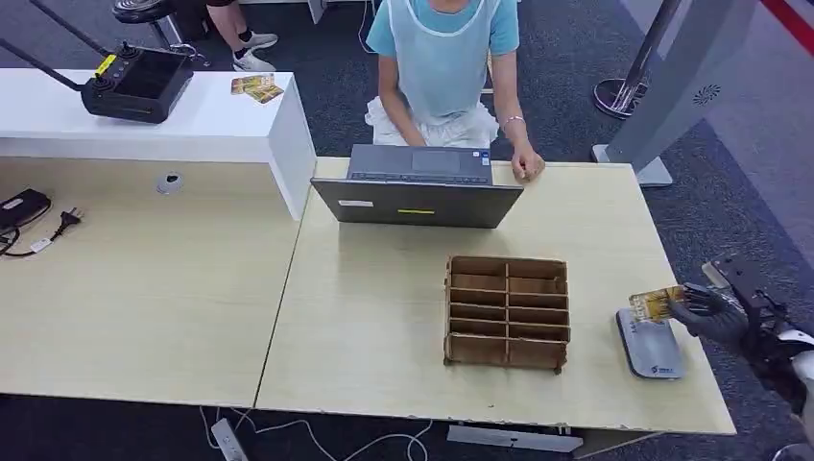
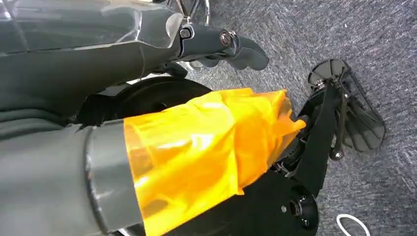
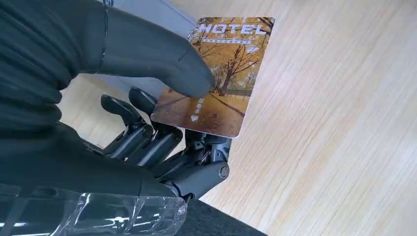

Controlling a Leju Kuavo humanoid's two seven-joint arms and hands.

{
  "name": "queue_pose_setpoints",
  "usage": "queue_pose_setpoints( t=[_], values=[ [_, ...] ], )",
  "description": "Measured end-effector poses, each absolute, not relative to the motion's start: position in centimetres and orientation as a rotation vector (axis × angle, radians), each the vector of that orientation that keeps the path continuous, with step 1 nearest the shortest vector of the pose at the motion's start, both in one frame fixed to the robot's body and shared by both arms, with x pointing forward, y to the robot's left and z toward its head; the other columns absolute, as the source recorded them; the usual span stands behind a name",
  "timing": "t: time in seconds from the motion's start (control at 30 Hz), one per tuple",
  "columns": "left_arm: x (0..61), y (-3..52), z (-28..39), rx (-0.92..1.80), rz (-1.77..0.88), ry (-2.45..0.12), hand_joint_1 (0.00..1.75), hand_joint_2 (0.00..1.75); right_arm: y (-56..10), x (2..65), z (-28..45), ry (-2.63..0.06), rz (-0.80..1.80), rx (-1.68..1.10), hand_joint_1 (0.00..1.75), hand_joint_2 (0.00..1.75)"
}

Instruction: Pass the card to the sensor for recognition and then transmit it.

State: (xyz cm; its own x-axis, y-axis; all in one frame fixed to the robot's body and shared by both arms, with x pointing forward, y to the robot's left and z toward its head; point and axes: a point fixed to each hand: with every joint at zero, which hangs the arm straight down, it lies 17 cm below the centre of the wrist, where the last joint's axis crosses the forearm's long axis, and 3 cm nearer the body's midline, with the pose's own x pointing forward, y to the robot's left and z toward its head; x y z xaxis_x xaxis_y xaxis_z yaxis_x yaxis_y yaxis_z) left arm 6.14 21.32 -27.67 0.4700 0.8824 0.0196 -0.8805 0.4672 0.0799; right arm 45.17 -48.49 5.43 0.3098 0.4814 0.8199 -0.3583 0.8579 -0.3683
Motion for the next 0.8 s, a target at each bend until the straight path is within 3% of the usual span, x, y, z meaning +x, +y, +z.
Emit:
queue_pose_setpoints(
  t=[0.8],
  values=[
    [6.16, 21.3, -27.66, 0.082, 1.079, 0.025, 0.0, 0.0, -48.54, 44.89, 5.04, -1.117, 0.561, -0.128, 1.75, 1.75]
  ],
)
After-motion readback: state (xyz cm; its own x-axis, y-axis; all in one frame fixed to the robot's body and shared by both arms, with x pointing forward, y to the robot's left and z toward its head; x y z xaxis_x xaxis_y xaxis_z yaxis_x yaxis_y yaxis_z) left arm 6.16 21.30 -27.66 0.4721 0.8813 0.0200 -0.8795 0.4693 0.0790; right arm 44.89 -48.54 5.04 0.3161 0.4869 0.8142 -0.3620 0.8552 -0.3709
